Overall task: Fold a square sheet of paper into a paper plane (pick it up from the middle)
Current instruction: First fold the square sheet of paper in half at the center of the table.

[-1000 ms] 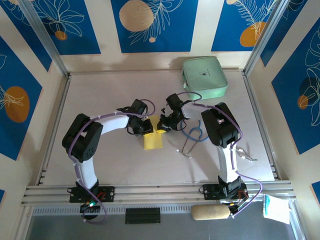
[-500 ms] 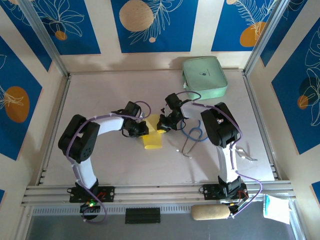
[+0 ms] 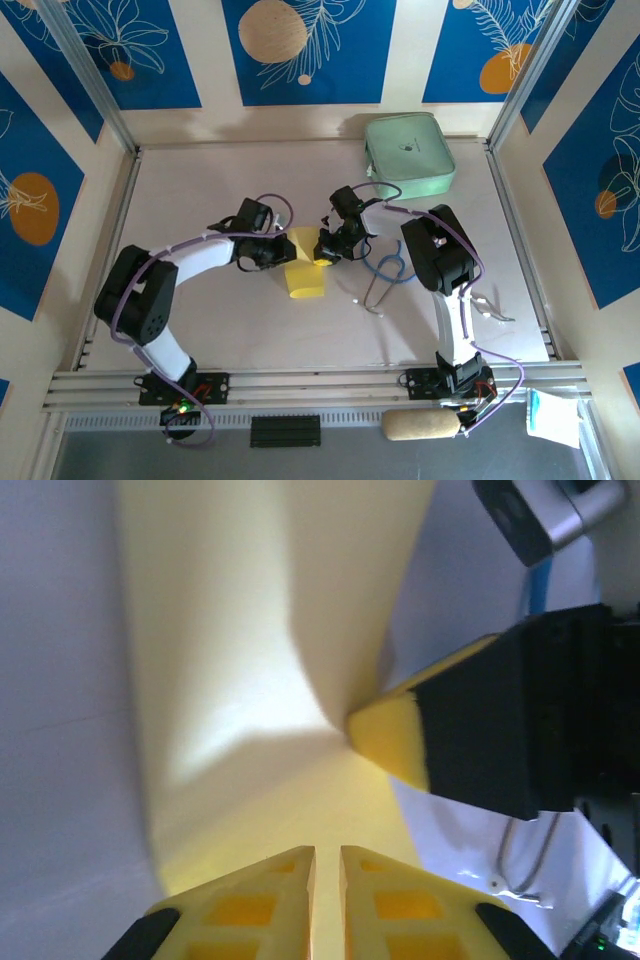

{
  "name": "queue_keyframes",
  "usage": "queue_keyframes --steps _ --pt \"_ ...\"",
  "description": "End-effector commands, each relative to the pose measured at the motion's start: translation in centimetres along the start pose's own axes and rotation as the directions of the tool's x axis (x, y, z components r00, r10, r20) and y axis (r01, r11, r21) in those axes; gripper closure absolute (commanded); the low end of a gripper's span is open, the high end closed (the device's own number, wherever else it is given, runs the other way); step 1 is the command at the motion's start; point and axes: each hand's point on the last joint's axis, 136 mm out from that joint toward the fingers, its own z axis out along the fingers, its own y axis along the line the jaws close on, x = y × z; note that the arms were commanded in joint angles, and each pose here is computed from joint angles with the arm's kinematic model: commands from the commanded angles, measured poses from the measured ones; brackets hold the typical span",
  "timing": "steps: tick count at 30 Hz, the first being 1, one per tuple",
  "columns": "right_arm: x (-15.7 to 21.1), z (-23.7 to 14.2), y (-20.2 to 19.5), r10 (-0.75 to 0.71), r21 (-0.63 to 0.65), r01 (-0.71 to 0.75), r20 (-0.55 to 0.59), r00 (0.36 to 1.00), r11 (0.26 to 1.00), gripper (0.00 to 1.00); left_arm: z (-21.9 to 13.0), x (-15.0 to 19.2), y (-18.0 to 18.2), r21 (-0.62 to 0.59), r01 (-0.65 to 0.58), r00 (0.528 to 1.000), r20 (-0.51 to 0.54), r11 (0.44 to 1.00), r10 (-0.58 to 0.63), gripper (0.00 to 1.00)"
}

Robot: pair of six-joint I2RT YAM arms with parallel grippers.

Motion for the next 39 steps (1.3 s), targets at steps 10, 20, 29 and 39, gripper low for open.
queue_keyframes --steps 10,20,29,39 --pt "2.6 3.1 -10.4 0.143 0.347 -0.119 -0.045 0.989 0.93 0.97 3.6 5.1 4.5 -0.081 0.079 0.987 -0.134 0.994 -0.089 0.88" --pt "2.6 3.1 -10.9 0.147 0.364 -0.121 -0.044 0.988 0.923 0.97 0.4 9.4 9.0 -0.176 0.101 0.98 -0.151 0.979 -0.128 0.9" --pt "2.5 3.0 -10.8 0.145 0.365 -0.12 -0.041 0.989 0.923 0.97 -1.5 2.8 -0.1 0.066 0.052 0.998 0.022 0.996 -0.054 0.9" --pt "2.5 3.1 -11.0 0.151 0.37 -0.124 -0.044 0.988 0.921 0.98 3.3 5.9 1.8 0.005 0.09 0.99 -0.106 0.996 -0.089 0.91"
